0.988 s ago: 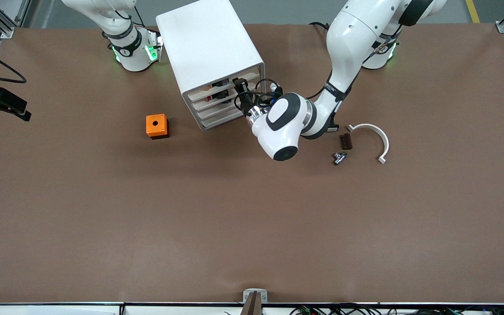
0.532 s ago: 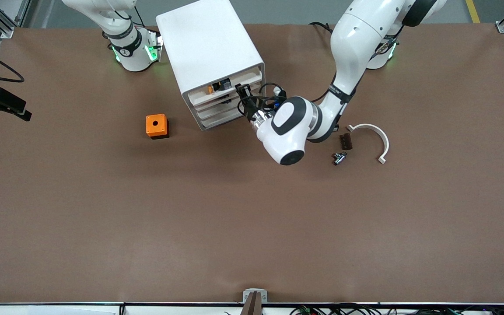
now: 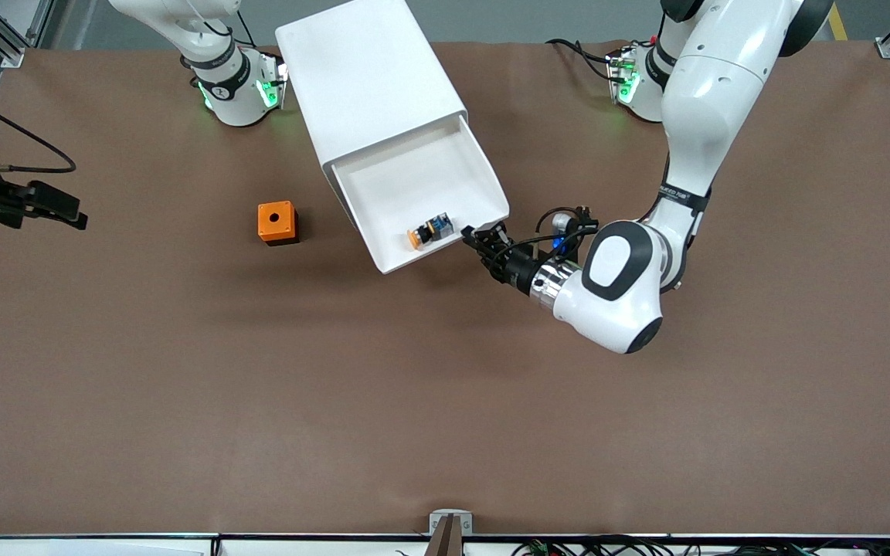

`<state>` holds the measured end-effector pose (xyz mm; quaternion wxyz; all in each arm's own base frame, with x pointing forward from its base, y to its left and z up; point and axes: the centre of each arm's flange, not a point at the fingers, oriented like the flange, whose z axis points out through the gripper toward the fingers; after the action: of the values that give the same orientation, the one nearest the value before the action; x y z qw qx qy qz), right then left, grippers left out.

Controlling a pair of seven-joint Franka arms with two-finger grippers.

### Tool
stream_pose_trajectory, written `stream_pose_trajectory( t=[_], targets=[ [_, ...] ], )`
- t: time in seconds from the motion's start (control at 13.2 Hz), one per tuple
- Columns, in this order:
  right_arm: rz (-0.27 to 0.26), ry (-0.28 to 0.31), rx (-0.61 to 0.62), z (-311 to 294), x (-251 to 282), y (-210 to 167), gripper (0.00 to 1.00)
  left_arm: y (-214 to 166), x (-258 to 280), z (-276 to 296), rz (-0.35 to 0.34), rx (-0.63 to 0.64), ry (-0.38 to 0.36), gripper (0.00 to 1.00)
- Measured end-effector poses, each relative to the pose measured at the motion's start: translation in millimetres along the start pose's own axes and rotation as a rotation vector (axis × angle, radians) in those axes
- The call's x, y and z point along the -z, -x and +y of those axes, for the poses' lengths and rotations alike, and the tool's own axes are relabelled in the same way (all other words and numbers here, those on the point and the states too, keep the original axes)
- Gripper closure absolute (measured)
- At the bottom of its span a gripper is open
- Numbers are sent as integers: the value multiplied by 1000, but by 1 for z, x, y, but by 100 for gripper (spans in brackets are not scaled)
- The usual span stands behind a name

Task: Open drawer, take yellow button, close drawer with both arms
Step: 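Reach the right gripper into the drawer while the left gripper withdraws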

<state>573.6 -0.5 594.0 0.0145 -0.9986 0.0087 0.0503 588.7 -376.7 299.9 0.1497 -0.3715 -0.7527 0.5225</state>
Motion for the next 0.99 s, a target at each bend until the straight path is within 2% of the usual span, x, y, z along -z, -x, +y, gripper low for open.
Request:
stream_pose_trajectory(
  t=[0.15,0.3,0.46,0.61,0.76,0.99],
  targets=[
    [-30,6,-31,-33,-17,-7,0,4,2,-5,-6,-18,6,65],
    [-61,16,-149,-70,-35,-12,0,7,16,-9,-14,-36,34,41],
    [-96,29,-272,-112,-56,-13,0,3,50,-10,19,-81,145,20],
    [-147,-2,-428,-155,-75,-10,0,-9,96,-16,56,-158,268,1],
    [-175,-46,-585,-189,-86,-9,0,-31,146,-15,96,-260,374,0],
    [-142,-76,-772,-247,-94,-3,0,-62,203,-8,189,-470,476,0]
  ],
)
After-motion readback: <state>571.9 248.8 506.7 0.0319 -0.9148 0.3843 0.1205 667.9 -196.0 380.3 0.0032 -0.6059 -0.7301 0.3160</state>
